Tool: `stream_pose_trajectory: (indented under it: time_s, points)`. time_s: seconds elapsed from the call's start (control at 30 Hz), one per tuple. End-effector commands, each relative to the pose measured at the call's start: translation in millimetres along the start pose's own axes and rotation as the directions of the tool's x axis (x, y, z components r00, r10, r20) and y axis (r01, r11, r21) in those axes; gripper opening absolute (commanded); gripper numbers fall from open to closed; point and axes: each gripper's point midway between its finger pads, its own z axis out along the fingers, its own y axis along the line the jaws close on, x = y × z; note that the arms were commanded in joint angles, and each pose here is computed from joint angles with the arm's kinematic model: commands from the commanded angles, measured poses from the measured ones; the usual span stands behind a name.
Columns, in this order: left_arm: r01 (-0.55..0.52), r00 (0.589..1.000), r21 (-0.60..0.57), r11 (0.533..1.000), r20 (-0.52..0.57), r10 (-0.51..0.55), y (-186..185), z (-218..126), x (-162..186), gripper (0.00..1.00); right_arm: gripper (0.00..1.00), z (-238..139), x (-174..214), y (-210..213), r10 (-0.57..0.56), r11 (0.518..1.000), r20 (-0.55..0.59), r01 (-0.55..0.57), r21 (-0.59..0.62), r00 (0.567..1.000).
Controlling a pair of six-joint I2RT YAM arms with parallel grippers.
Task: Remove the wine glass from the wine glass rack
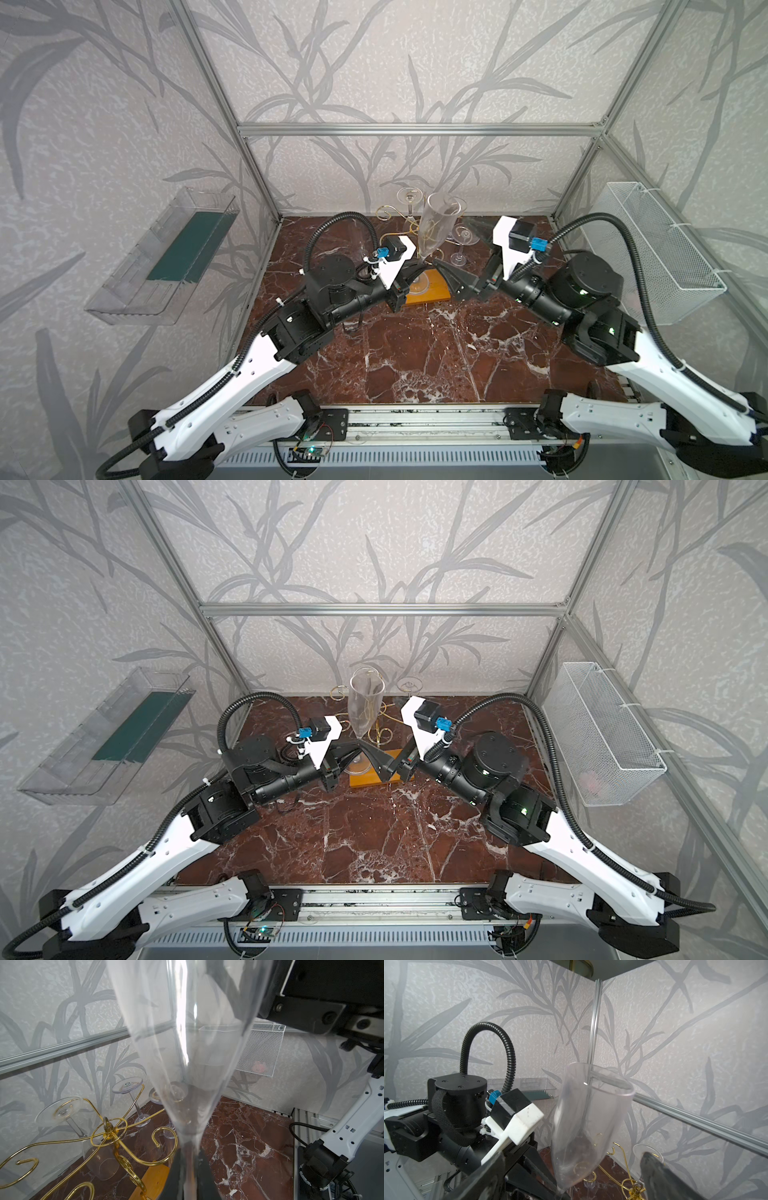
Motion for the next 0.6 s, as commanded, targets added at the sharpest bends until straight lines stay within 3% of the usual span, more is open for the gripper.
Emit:
stream_pose_trajectory:
  time_s: [0.0,0.23,0.57]
  points:
    - [-0.078,0.996,-0.016,0.997,0.049,0.079,-1.5,0.7,-9.9,0.00,0.99,-2.7,-26.1,4.3,0.052,0.998,0.073,-0.050,-0.029,0.996]
    - [-0.111,0.992,-0.016,0.994,0.049,0.112,-9.1,3.1,-7.2,0.00,0.93,8.4,-27.8,2.4,0.088,0.996,0.121,-0.086,-0.025,0.989]
    - [-0.132,0.991,-0.004,0.991,0.027,0.132,-18.1,4.8,3.0,0.00,0.75,10.0,-22.3,-2.6,0.116,0.993,0.150,-0.116,-0.011,0.982]
